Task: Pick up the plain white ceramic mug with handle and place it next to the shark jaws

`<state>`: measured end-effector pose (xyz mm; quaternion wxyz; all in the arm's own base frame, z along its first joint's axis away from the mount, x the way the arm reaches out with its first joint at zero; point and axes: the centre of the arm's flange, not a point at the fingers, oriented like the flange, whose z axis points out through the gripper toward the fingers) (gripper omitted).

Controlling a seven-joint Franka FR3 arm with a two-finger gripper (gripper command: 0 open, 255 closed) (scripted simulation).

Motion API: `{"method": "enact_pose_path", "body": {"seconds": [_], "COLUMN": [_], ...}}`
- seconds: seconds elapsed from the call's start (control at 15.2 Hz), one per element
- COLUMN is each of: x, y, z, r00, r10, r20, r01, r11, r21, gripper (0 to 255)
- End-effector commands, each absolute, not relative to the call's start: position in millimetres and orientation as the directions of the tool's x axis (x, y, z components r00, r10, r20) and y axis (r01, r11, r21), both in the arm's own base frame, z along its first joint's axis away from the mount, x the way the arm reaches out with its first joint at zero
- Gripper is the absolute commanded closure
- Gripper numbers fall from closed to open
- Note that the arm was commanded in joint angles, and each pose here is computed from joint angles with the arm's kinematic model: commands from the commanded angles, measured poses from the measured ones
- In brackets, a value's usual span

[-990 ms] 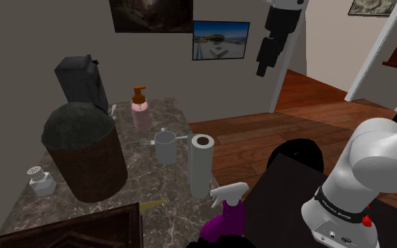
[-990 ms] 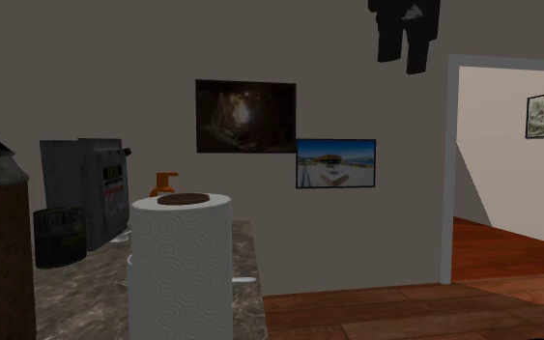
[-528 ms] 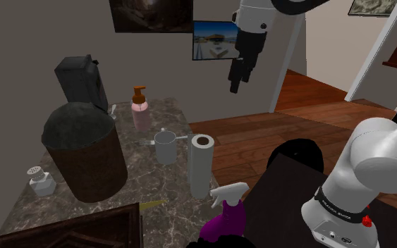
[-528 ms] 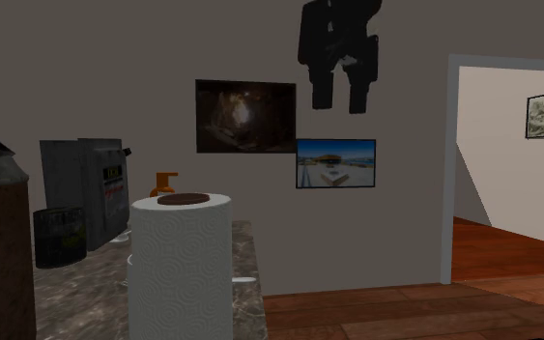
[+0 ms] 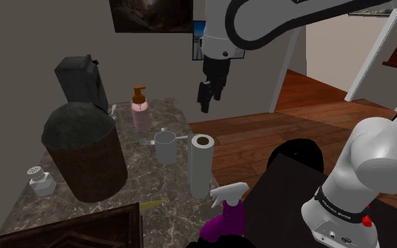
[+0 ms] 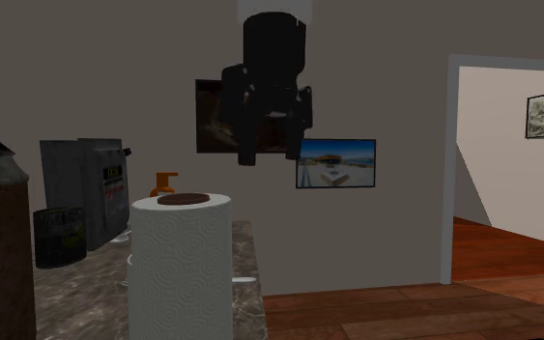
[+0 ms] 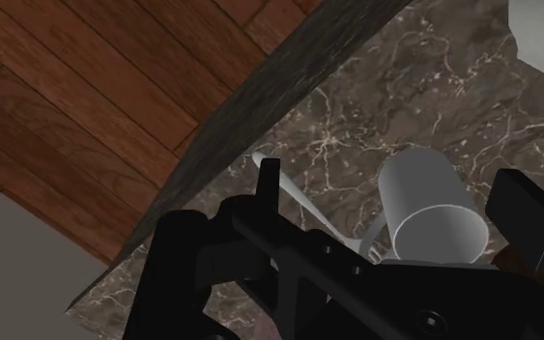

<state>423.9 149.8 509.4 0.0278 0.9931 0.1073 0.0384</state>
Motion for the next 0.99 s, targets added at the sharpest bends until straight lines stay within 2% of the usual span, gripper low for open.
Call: {"method": "enact_pose_path", "body": {"seconds": [0.0, 0.92], "x": [438.5, 524.7], "y": [166.3, 288.5], "z": [496.7, 391.8], "r00": [0.970, 0.939], "r10": [0.231, 0.342], "r20": [0.068, 0.049], "r01": [0.228, 0.341], "r11": [-0.972, -0.940], "r21": [0.058, 0.026], "gripper": [0, 0]}}
